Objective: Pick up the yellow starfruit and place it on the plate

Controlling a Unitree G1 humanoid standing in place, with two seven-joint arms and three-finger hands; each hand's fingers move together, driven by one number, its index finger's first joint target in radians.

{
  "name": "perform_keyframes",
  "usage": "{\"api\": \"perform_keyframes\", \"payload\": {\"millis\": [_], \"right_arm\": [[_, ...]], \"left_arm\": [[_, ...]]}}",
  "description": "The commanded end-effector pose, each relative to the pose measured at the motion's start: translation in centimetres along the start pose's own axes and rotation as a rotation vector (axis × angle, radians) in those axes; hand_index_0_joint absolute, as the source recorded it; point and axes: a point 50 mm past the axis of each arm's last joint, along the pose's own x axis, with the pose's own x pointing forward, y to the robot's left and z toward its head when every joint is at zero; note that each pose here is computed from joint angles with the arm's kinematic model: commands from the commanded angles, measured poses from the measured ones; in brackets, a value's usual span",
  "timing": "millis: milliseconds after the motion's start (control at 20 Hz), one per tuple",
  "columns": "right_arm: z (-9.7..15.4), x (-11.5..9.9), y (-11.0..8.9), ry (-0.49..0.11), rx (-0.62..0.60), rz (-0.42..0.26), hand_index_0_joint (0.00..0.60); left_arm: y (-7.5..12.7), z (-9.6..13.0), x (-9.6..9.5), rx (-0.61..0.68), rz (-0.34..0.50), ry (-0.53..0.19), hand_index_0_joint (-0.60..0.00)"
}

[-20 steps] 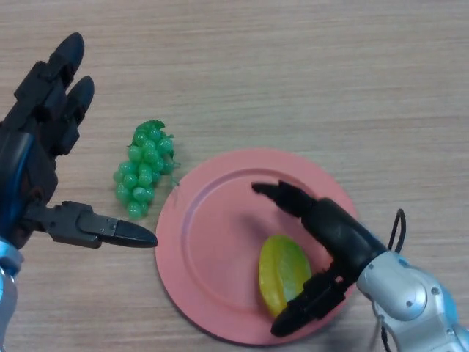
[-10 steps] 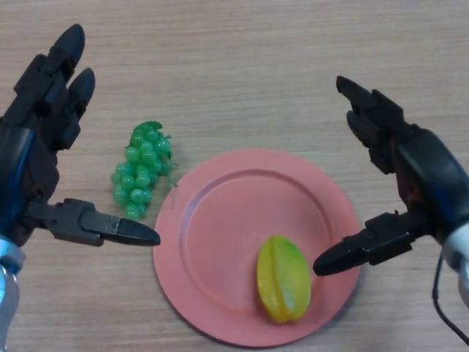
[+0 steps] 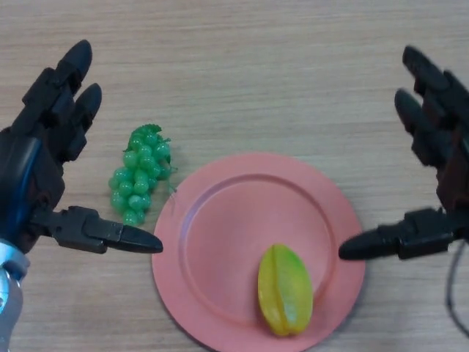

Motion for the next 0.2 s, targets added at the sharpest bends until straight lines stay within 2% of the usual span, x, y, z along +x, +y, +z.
{"api": "perform_keyframes", "payload": {"millis": [50, 200], "right_arm": [[3.54, -0.68, -0.95, -0.229, -0.049, -0.023, 0.000], [3.35, -0.75, -0.75, -0.224, -0.057, -0.009, 0.000]], "left_arm": [[0.27, 3.37, -0.13, 0.076, 0.032, -0.207, 0.000], [0.64, 3.98, -0.62, 0.042, 0.031, -0.203, 0.000]]}}
